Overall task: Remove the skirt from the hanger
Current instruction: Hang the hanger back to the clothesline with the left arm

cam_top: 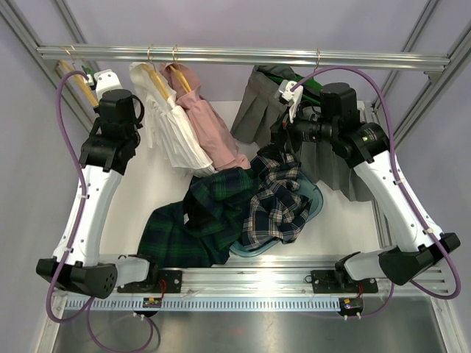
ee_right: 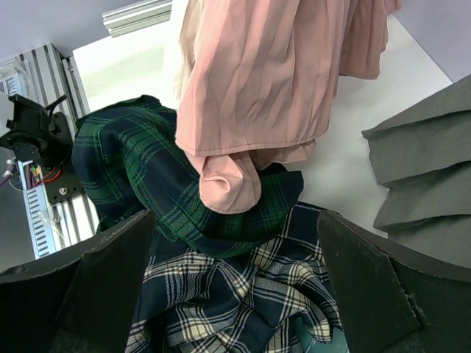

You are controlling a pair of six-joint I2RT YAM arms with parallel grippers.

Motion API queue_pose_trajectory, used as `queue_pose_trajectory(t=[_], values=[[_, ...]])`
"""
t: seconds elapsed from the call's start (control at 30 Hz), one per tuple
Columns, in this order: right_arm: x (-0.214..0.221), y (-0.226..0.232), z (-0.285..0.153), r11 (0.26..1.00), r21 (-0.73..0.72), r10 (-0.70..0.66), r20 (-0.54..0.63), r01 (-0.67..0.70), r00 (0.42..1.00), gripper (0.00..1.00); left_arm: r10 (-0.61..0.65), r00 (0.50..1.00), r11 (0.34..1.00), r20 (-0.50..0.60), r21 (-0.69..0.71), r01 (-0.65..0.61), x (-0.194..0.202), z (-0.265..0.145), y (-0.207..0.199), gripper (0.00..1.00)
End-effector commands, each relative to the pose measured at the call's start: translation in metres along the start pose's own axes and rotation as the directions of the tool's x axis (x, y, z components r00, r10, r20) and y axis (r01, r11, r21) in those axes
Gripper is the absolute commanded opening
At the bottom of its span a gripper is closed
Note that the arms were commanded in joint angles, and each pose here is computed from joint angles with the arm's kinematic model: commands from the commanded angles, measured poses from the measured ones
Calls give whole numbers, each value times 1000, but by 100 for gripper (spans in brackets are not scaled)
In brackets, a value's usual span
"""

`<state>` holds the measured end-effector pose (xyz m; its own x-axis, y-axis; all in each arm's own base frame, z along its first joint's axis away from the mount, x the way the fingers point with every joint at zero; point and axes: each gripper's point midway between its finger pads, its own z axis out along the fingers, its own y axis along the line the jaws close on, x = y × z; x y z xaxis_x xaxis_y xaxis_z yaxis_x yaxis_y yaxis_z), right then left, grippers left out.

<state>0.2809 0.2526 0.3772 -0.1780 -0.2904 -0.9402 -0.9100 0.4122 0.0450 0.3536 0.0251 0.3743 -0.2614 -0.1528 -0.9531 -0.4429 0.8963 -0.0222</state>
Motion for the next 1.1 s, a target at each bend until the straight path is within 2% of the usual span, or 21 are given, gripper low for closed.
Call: queue_pose_trajectory(t=[0.0,0.43,0.7,0.73,0.83,0.93,0.97,1.07], values=[[-2,-3,-5,999,22,-24,-1,24,1000,99,-26,997,999,77,-17,28,-26,6,-4,0],[3,-2,-2,1000,8,-14,-5,14,1000,100,-29,999,991,34,129,24,3,-10,-15,0],[1,1,-1,1000,-10,-6,4,6,1000,99,-29,999,993,20,119,26,9,-15,-9,3],[2,1,-1,1000,-12,-6,4,7,1000,99,-30,999,992,21,121,27,8,-16,-9,7],[2,2,-2,1000,-10,-10,6,10,1000,100,-37,999,991,23,126,33,5,-18,-9,9],[1,3,-4,1000,-6,-16,9,16,1000,100,-47,999,991,25,129,44,3,-20,-9,16],[1,3,-5,1000,-4,-15,9,15,1000,100,-48,999,990,22,132,44,3,-20,-9,26],[2,3,-5,1000,-3,-18,9,18,1000,99,-59,998,989,26,138,55,2,-23,-9,37]])
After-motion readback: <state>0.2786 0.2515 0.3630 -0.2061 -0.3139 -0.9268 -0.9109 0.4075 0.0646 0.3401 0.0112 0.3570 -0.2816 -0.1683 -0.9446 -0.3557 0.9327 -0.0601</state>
